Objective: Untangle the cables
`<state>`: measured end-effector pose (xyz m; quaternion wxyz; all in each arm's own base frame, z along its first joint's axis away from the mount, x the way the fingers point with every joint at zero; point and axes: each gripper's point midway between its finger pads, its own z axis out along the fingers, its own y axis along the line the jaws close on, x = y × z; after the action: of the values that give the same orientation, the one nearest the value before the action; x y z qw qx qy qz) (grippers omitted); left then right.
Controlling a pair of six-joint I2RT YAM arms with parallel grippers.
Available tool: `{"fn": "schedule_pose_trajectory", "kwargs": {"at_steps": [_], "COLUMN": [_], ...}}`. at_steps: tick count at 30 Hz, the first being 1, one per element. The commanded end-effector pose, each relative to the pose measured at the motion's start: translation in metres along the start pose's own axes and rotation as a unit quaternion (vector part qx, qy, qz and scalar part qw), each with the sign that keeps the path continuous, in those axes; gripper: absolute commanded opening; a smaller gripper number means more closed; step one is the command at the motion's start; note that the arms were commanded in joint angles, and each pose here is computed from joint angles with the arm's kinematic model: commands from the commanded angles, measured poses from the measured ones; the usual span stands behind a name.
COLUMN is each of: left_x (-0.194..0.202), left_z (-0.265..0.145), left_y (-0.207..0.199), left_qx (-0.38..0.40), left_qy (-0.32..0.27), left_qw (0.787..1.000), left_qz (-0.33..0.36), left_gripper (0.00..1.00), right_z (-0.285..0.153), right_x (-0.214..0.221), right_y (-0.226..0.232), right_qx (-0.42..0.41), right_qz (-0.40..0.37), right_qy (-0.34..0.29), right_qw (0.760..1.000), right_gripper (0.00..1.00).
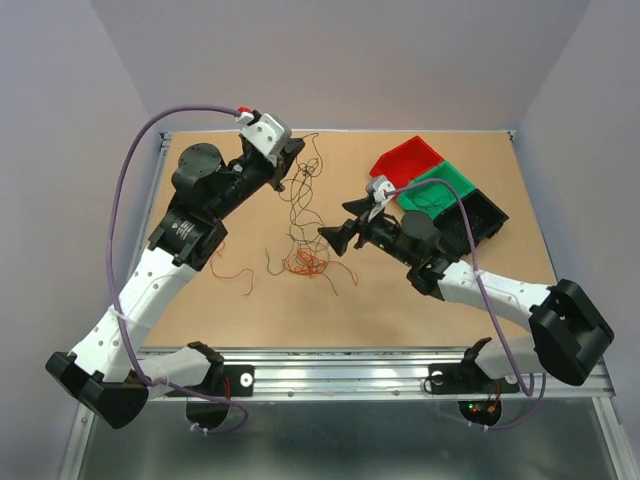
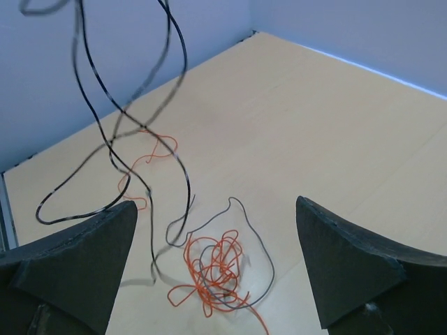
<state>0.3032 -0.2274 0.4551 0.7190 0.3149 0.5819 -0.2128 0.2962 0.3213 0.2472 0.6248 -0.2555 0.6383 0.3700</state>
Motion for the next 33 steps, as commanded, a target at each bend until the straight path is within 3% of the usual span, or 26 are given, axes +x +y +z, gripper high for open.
{"fn": "schedule_pose_trajectory", "kwargs": {"at_steps": [1, 14, 18, 20, 22, 23, 24, 27, 30, 31, 33], "left_x": [-0.005, 0.026, 0.024, 0.024, 0.022, 0.022, 0.024, 0.026, 0.038, 0.049, 0.057], "left_z": [0.002, 0.003, 0.002, 0.001, 0.000, 0.000, 0.001, 0.002, 0.001, 0.000, -0.004], "left_y": [-0.018, -0.050, -0.055, -0.058, -0.062, -0.062, -0.060, -0.038, -0.005, 0.000, 0.009], "left_qx": [0.042, 0.104, 0.114, 0.123, 0.132, 0.130, 0.126, 0.058, -0.041, -0.056, -0.079], "left_qy": [-0.030, -0.010, -0.012, -0.013, -0.013, -0.015, -0.013, -0.015, -0.013, -0.006, -0.011], "left_qw": [0.999, 0.994, 0.993, 0.991, 0.990, 0.990, 0.990, 0.997, 0.997, 0.997, 0.995], "left_qz": [-0.007, -0.033, -0.041, -0.048, -0.058, -0.060, -0.061, -0.058, -0.059, -0.059, -0.054], "left_gripper": [0.00, 0.00, 0.00, 0.00, 0.00, 0.00, 0.00, 0.00, 0.38, 0.58, 0.74], "right_z": [0.021, 0.043, 0.057, 0.063, 0.069, 0.070, 0.070, 0.061, 0.039, 0.031, 0.018], "right_x": [-0.052, -0.095, -0.096, -0.092, -0.092, -0.093, -0.093, -0.097, -0.102, -0.098, -0.107], "right_y": [0.018, 0.023, 0.018, 0.015, 0.014, 0.014, 0.011, -0.006, -0.040, -0.059, -0.077], "right_qx": [-0.043, -0.053, -0.043, -0.038, -0.040, -0.039, -0.033, 0.021, 0.098, 0.118, 0.134], "right_qz": [-0.025, -0.007, 0.004, 0.009, 0.010, 0.014, 0.016, 0.023, 0.043, 0.047, 0.064], "right_qy": [-0.053, -0.098, -0.099, -0.097, -0.100, -0.102, -0.102, -0.114, -0.121, -0.109, -0.112], "right_qw": [0.997, 0.994, 0.994, 0.995, 0.994, 0.994, 0.994, 0.993, 0.987, 0.986, 0.983], "right_gripper": [1.00, 0.99, 0.79, 0.77, 0.49, 0.11, 0.01, 0.00, 0.01, 0.01, 0.00]}}
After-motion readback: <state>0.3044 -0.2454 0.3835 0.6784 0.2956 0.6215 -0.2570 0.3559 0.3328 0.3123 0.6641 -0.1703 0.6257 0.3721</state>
